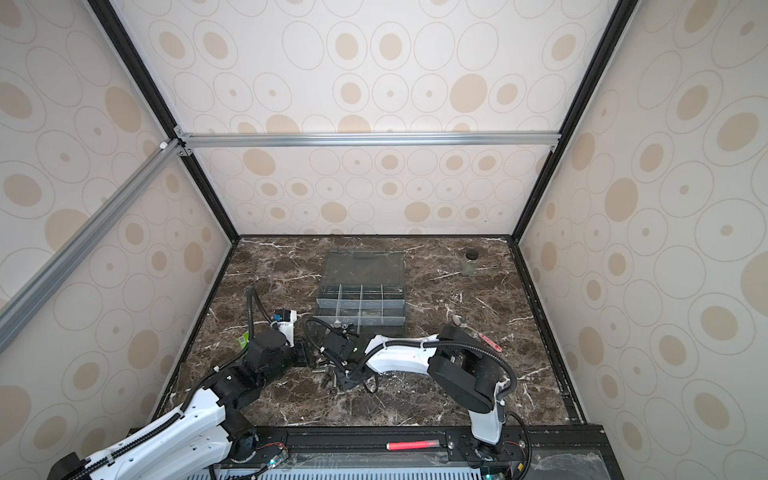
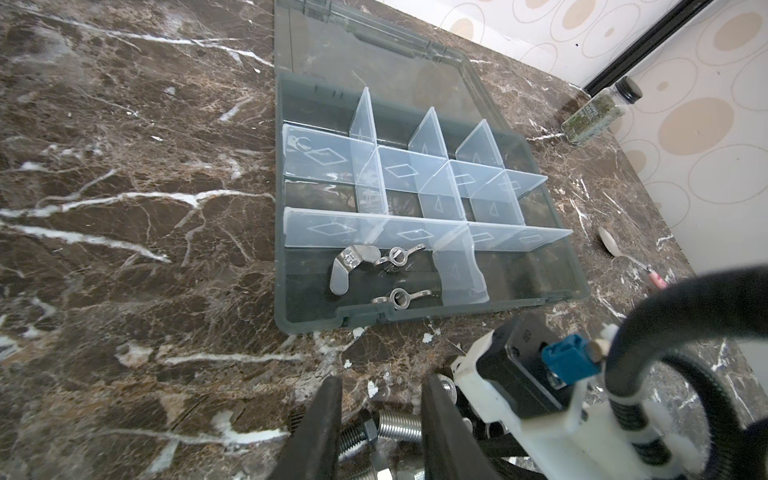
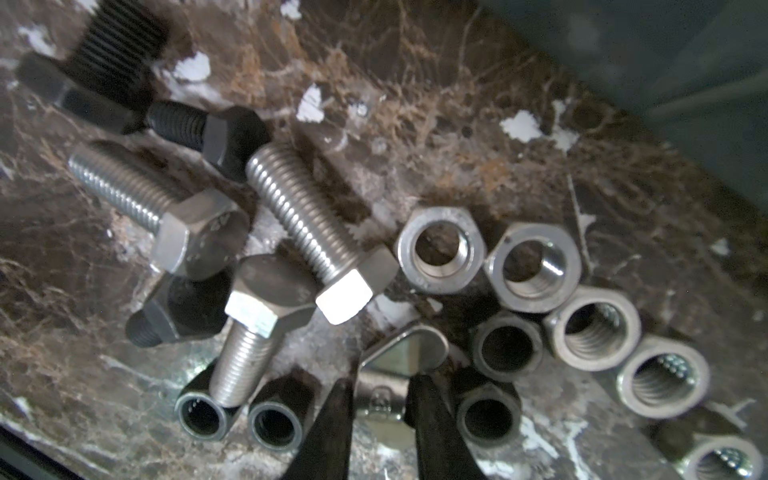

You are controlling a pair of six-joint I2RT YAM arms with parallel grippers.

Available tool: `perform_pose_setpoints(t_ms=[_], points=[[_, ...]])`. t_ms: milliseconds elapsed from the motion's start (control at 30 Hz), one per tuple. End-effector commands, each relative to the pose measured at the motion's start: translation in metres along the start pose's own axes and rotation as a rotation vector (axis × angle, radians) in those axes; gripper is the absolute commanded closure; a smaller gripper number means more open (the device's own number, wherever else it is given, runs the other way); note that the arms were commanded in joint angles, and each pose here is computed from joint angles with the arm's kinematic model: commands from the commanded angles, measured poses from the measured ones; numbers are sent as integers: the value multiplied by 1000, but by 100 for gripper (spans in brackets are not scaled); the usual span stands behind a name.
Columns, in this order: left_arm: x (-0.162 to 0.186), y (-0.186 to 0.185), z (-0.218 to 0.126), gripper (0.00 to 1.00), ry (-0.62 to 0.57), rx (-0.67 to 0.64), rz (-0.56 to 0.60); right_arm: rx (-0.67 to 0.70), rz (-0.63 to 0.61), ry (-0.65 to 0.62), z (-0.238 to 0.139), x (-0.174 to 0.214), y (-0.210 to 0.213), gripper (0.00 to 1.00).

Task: Sort the screws and nuts into containers
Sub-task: 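Reach the right gripper across to the pile and lower onto a wing nut, then close the right gripper on the wing nut and lift it toward the organizer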

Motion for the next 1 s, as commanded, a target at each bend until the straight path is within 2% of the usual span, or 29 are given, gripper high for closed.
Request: perform_pose_setpoints(t_ms=[0, 200, 400, 633, 800, 967], points=[[-7, -2, 0, 67, -22, 7, -28, 8, -19, 3, 1, -1, 5, 71], [-9, -1, -1, 67, -26, -5, -23, 13, -22, 7, 4, -4, 7, 70], [-9, 1, -4, 67, -40, -12, -28, 10, -15, 8, 4, -1, 5, 76], [-9, 2, -5, 67, -43, -16, -31, 10, -13, -11, -2, -3, 4, 78], [-12, 0, -5, 67, -50, -2, -30, 56, -63, -62, -20, -14, -3, 78], [-12, -1, -5, 67, -48, -4, -14, 50, -83, -170, -52, -44, -8, 78]])
Point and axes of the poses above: each gripper's point midway between its finger pads, its own z axis out along the fingers, its own y axis along the line the jaws close on, x = y × z, the point moved 4 cm from there along -z, back along the fingers, and after that the axes turned 5 degrees about z, right-handed, at the moved point
